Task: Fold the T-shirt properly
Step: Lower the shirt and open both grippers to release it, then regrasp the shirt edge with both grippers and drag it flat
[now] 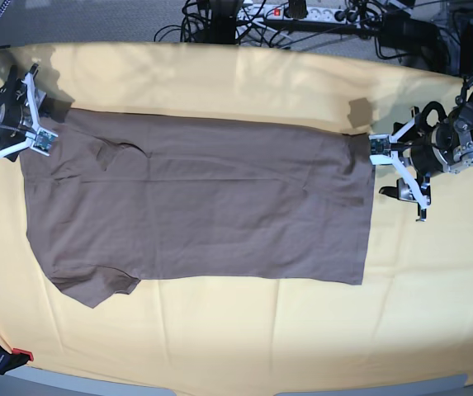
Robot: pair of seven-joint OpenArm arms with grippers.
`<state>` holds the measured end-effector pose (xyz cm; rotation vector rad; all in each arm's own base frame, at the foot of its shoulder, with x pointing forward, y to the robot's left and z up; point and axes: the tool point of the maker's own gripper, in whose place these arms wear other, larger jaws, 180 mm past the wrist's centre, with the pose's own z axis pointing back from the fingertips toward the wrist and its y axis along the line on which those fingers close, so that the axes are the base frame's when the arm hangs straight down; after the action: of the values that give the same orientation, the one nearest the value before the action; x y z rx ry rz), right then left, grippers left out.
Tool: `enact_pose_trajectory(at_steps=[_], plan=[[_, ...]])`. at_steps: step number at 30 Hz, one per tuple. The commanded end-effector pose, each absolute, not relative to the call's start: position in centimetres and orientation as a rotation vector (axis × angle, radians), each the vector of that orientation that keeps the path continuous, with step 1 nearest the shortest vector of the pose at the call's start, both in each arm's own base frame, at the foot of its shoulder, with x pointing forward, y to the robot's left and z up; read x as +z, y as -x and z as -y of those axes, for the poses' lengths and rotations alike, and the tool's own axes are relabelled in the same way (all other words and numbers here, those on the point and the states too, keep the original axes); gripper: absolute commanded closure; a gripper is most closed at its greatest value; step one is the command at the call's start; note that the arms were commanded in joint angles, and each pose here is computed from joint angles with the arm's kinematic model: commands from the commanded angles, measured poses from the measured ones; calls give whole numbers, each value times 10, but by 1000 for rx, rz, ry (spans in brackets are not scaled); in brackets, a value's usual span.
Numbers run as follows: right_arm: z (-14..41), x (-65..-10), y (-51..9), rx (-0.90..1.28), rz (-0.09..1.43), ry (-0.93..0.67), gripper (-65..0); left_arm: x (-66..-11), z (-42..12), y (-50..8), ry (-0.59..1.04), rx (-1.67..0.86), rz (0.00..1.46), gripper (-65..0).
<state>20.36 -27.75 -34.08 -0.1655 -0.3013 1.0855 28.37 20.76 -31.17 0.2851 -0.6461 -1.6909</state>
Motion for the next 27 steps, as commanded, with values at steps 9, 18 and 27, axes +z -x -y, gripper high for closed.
enact_pose_trajectory(at_steps=[9,18,27], plan=[[314,-350,-208,1082,304,315,-332,-300,-212,-291,-319,-1690,671,-345],[330,-354,-214,1037,327,358,-27,-300,-210,-290,-296,-1676,674,-345],[330,-354,-214,1032,323,355,-5,-321,-203,-249,-77,-1755,511,-349]])
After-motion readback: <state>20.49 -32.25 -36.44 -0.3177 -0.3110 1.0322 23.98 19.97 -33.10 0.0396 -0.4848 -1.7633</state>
